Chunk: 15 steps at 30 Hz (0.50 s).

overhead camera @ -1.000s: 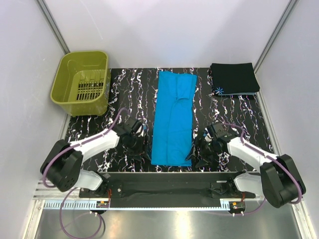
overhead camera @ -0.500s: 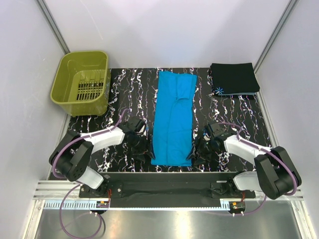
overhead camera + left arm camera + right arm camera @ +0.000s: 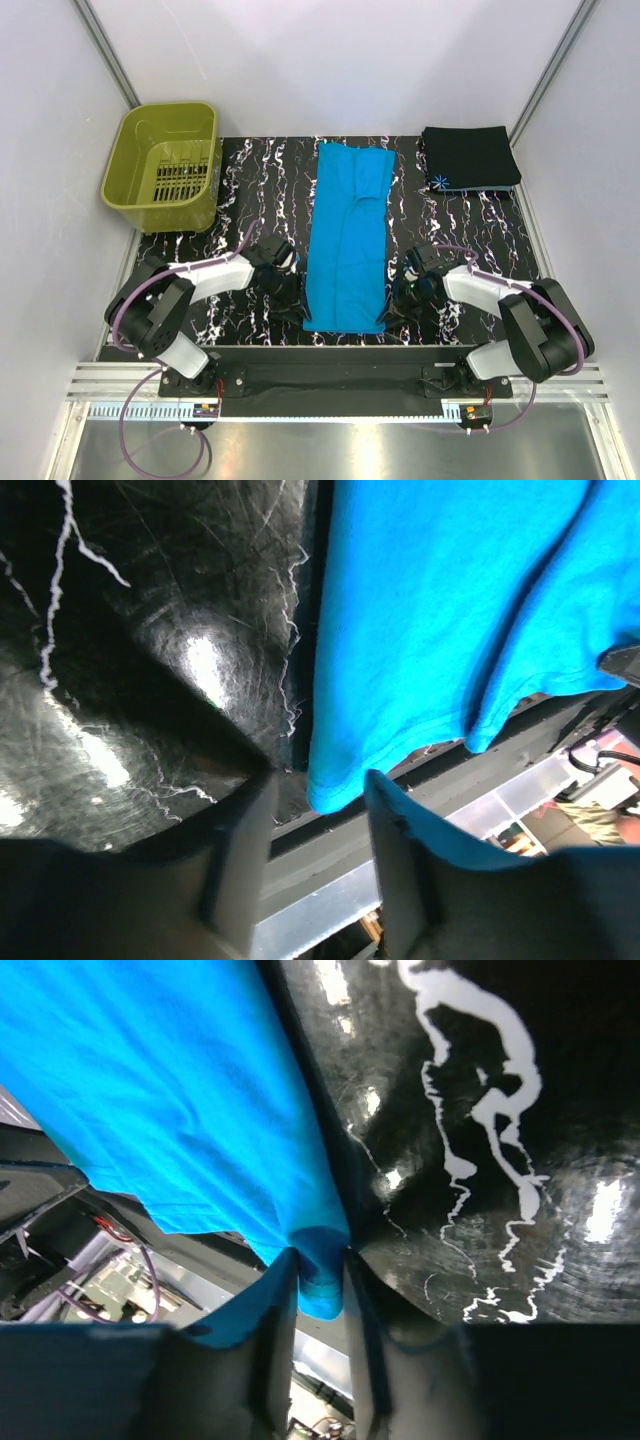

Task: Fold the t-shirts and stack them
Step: Fold the tshirt

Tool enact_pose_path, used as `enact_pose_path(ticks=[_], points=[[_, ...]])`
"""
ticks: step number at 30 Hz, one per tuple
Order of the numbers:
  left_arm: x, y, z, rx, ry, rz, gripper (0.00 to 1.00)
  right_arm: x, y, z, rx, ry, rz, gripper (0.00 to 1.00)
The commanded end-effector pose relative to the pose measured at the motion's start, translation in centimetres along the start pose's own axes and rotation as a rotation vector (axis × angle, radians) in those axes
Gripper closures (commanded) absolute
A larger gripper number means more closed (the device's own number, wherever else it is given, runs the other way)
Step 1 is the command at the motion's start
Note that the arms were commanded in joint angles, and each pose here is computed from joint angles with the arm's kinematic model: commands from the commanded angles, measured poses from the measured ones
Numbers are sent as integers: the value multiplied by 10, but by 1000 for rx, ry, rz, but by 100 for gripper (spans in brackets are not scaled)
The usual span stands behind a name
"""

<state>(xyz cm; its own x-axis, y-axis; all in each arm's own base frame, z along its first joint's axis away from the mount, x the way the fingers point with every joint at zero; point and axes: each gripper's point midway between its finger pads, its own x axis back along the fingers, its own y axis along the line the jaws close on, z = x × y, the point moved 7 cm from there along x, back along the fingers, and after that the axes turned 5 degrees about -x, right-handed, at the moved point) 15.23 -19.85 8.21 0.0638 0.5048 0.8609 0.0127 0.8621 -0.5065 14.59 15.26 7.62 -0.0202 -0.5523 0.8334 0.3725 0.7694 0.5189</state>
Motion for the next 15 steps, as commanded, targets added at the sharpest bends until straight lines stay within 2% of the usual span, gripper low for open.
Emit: enact_pose_path(ticks=[1, 2, 3, 6, 15], points=[[-17, 20, 6, 0, 1, -79, 59, 0, 7, -2, 24, -4, -26, 76], [-17, 20, 6, 0, 2, -73, 65, -1, 3, 1, 15, 1, -17, 93], [-17, 22, 8, -3, 7, -76, 79, 1, 0, 3, 0, -8, -2, 100], [-16, 26, 15, 8, 11, -77, 99, 6, -10, 13, -41, -24, 17, 100], [-11, 15, 43, -11, 20, 40, 100, 15, -31, 39, -77, -41, -30, 100]])
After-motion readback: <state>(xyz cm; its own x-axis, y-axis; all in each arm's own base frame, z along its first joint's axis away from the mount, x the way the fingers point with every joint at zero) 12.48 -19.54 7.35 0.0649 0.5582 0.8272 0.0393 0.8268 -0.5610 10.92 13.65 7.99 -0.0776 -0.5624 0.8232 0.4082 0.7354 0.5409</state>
